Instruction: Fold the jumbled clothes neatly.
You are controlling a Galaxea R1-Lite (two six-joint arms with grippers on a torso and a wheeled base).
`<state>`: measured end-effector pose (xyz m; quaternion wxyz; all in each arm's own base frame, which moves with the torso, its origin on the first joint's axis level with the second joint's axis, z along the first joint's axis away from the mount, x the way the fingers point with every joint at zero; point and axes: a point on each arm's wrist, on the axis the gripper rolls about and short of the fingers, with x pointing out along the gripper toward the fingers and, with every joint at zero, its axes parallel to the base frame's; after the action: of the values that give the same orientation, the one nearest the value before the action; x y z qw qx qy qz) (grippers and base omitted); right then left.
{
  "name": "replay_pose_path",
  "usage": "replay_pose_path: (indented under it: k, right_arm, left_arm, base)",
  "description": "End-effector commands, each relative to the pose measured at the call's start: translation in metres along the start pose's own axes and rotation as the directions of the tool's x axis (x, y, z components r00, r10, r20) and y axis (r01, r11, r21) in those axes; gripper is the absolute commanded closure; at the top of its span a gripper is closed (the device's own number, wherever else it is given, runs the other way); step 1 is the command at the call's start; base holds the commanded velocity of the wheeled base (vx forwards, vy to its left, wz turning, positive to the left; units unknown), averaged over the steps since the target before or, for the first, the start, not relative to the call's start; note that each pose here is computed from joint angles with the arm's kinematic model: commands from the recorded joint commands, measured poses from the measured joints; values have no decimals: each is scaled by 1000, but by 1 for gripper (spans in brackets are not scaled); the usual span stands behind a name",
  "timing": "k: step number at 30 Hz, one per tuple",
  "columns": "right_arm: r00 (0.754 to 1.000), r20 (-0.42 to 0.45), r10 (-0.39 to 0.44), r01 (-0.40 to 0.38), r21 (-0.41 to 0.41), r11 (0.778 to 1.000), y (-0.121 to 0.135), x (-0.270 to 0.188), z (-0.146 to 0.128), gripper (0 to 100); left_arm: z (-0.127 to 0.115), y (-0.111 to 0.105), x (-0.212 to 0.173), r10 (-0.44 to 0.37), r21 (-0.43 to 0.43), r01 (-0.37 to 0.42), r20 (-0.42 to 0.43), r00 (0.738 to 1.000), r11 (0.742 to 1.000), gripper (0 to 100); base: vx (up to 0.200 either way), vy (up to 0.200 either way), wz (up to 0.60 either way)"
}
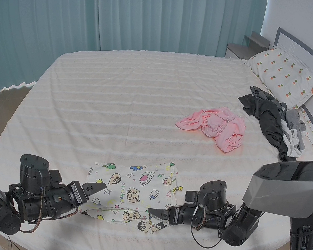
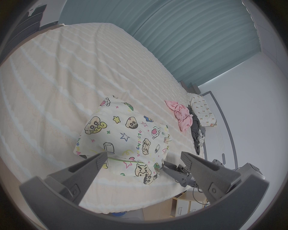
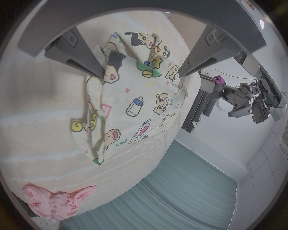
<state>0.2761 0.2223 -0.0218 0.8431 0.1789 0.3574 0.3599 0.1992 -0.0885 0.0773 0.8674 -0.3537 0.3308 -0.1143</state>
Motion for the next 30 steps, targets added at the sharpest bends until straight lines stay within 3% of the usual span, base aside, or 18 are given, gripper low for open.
replay_pose_path:
  k: [1, 5, 6, 22, 30]
  right_arm:
    - [1000, -29, -2, 2, -4, 1000, -1, 10, -7, 0]
    - [1000, -27, -2, 2, -5, 1000, -2, 15, -4, 0]
    - [1000, -27, -4, 4, -4, 1000, -3, 15, -4, 100]
    - [1000, -28, -14, 14, -1, 1000, 4, -10, -5, 100]
    - [999, 26, 25, -24, -17, 1000, 14, -43, -7, 100]
  left_arm:
    - [-1, 1, 2, 5, -2, -5, -4, 1000, 1000, 0]
    - [-1, 2, 2, 6, -2, -6, -5, 1000, 1000, 0]
    - [-1, 2, 2, 6, -2, -6, -5, 1000, 1000, 0]
    - [-1, 1, 2, 5, -2, -5, -1, 1000, 1000, 0]
    - [0, 1, 2, 4, -2, -4, 2, 1000, 1000, 0]
  base:
    - [0, 0, 0]
    - [0, 0, 0]
    - [0, 0, 0]
    - [0, 0, 0]
    - [0, 0, 0]
